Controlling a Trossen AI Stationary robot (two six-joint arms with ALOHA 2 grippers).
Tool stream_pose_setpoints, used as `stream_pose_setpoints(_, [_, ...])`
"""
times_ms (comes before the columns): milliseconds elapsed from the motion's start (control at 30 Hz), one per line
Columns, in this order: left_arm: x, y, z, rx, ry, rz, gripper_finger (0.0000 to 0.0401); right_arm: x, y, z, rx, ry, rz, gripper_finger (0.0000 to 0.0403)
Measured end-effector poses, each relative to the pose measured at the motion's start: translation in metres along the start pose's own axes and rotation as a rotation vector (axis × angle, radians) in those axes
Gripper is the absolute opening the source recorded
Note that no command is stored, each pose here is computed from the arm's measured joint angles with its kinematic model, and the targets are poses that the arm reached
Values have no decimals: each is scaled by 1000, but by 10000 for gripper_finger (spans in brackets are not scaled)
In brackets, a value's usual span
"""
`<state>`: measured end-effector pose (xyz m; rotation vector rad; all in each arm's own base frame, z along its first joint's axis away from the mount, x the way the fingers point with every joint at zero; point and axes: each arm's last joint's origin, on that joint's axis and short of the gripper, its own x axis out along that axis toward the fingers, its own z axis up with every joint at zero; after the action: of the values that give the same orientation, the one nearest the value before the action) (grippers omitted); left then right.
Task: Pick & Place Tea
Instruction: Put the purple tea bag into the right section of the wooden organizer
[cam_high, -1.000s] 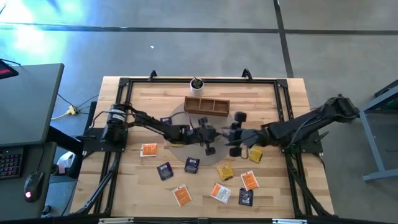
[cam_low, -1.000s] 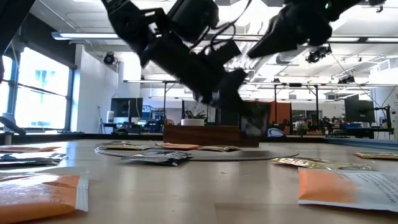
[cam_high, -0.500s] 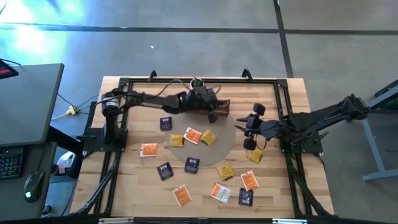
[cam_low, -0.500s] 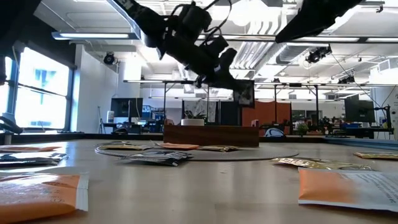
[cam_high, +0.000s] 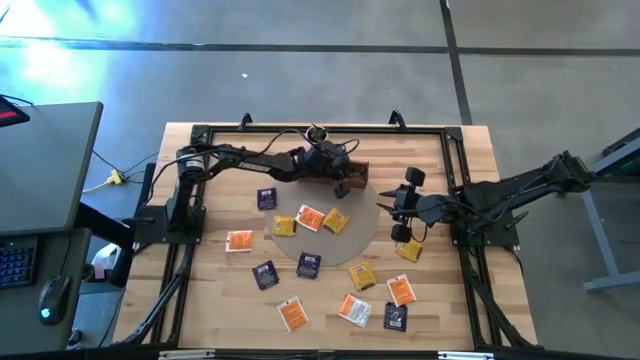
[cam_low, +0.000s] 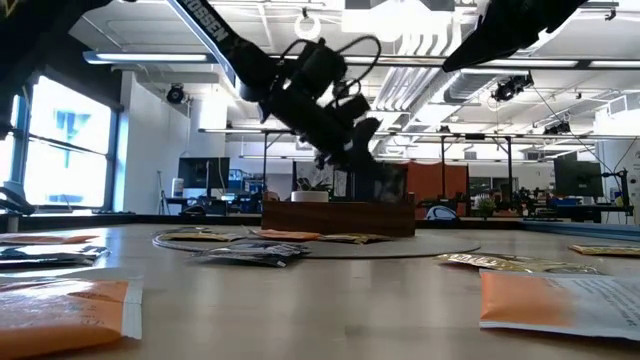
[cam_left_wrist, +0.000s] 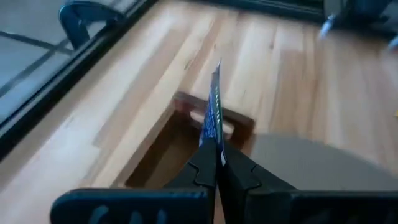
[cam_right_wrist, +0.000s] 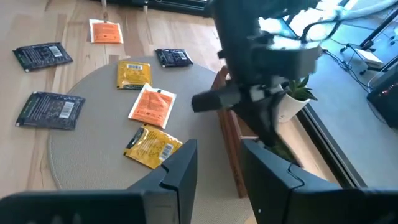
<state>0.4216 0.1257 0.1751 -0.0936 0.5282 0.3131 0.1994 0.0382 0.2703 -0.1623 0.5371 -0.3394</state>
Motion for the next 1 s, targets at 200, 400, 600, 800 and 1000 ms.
stream_pose_setpoints(200, [0,2,0,19,-3,43,33,0,0,1,5,-6,2,118])
stream_pose_setpoints(400, [3,4,-4,22,5,119,84,0,0,1,6,-7,2,118])
stream_pose_setpoints(600, [2,8,-3,21,0,273,103,0,0,1,5,-6,6,119])
stream_pose_setpoints(800, [-2,6,4,24,-37,230,103,0,0,1,5,-5,7,118])
stream_pose_setpoints(1000, [-21,-6,22,27,-78,173,103,0,1,0,16,-3,19,119])
